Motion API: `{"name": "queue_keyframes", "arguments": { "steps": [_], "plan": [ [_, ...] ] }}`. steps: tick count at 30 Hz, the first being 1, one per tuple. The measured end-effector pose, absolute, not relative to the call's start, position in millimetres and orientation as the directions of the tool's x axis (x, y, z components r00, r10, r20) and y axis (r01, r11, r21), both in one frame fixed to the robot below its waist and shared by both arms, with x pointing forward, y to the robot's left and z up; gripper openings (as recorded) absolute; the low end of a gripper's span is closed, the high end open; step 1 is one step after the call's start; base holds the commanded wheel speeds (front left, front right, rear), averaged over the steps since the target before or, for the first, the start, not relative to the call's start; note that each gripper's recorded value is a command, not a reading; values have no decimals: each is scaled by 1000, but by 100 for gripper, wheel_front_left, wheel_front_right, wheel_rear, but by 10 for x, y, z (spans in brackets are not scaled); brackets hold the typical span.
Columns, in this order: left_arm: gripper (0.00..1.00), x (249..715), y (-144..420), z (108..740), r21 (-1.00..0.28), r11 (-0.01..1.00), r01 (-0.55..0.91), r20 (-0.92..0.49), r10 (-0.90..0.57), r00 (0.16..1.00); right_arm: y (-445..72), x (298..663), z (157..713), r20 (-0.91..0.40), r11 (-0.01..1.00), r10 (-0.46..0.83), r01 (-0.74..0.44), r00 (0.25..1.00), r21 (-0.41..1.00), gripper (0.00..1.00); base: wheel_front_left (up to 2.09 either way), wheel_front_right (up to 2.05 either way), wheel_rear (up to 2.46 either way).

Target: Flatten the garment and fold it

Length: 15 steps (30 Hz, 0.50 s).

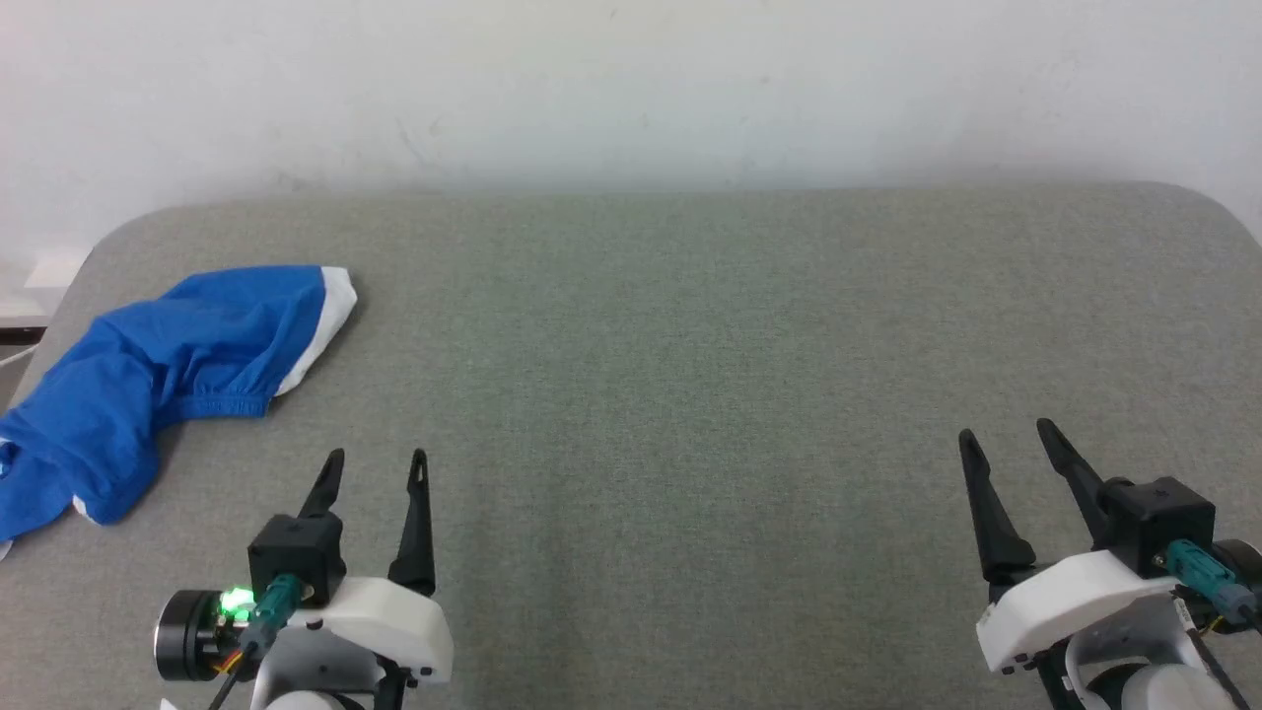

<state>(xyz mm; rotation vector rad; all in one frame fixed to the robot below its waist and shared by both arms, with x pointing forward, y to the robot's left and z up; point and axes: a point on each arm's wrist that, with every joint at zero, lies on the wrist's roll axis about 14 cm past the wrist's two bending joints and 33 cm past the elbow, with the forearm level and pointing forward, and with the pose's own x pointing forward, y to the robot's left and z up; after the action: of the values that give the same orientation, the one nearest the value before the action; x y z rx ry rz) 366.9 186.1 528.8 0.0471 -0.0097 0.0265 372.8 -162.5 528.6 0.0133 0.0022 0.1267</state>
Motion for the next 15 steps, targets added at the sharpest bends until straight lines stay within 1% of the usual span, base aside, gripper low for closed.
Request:
{"name": "queue_keyframes", "arguments": {
  "steps": [15],
  "plan": [
    [100, 3582, 2153, 5423, 58, 992, -110, 73, 106, 992, -1304, 3880, 5396, 18, 975, 219, -219, 976, 35, 100, 0, 0, 0]
  ]
}}
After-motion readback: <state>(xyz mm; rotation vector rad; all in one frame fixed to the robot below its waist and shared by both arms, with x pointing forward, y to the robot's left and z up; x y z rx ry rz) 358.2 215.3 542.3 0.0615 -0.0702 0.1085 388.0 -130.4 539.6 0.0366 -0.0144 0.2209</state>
